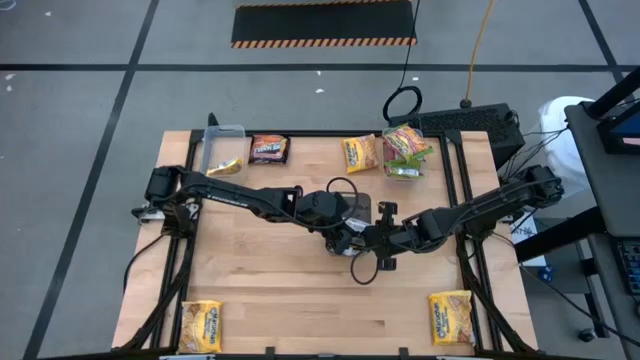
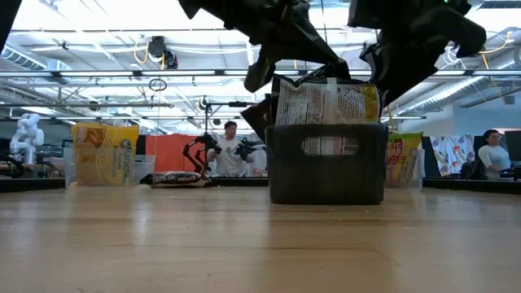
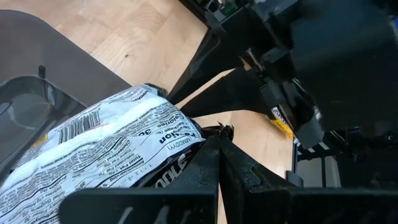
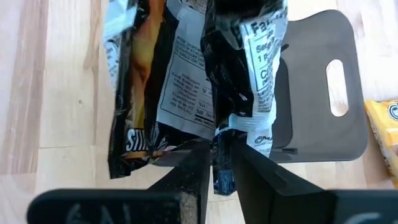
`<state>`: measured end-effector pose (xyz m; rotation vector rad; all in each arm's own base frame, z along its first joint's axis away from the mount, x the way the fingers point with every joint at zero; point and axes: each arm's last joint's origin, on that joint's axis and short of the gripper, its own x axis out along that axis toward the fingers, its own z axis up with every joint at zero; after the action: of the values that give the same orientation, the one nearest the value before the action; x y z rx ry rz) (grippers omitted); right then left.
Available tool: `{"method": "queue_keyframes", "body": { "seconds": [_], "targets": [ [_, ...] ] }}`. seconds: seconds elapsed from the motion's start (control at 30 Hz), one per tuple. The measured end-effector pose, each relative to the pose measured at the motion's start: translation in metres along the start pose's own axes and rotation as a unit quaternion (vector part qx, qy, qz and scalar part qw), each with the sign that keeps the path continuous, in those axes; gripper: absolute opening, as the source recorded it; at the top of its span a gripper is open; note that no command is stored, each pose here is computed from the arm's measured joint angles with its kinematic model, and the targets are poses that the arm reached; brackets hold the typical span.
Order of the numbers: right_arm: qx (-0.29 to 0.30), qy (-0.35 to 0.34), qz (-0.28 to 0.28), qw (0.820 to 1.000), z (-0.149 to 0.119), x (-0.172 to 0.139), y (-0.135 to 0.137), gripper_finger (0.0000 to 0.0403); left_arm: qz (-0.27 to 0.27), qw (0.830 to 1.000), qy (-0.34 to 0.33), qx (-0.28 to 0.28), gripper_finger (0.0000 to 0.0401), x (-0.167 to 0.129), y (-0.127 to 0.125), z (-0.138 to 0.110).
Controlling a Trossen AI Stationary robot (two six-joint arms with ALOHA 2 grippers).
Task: Sort Maruchan noodles
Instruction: Put the bottom black noodle pack into the black bin
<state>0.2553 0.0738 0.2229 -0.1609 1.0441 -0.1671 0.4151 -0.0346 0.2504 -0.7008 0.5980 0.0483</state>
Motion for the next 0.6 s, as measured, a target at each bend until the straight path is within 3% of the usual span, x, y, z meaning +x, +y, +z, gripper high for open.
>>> {"method": "queue_keyframes", "body": {
  "seconds": [0.27, 0.6],
  "targets": [
    [0.0, 0.001, 0.0, 1.0, -0.013, 0.014, 0.002, 0.0005, 0.0, 1.0, 0.0, -0.001, 0.0, 0.0, 0.0, 0.0],
    [-0.002, 0.003, 0.003, 1.0, -0.014, 0.014, 0.002, 0.0002, -0.006, 1.0, 0.006, -0.002, 0.0, 0.0, 0.0, 0.0]
  ]
}}
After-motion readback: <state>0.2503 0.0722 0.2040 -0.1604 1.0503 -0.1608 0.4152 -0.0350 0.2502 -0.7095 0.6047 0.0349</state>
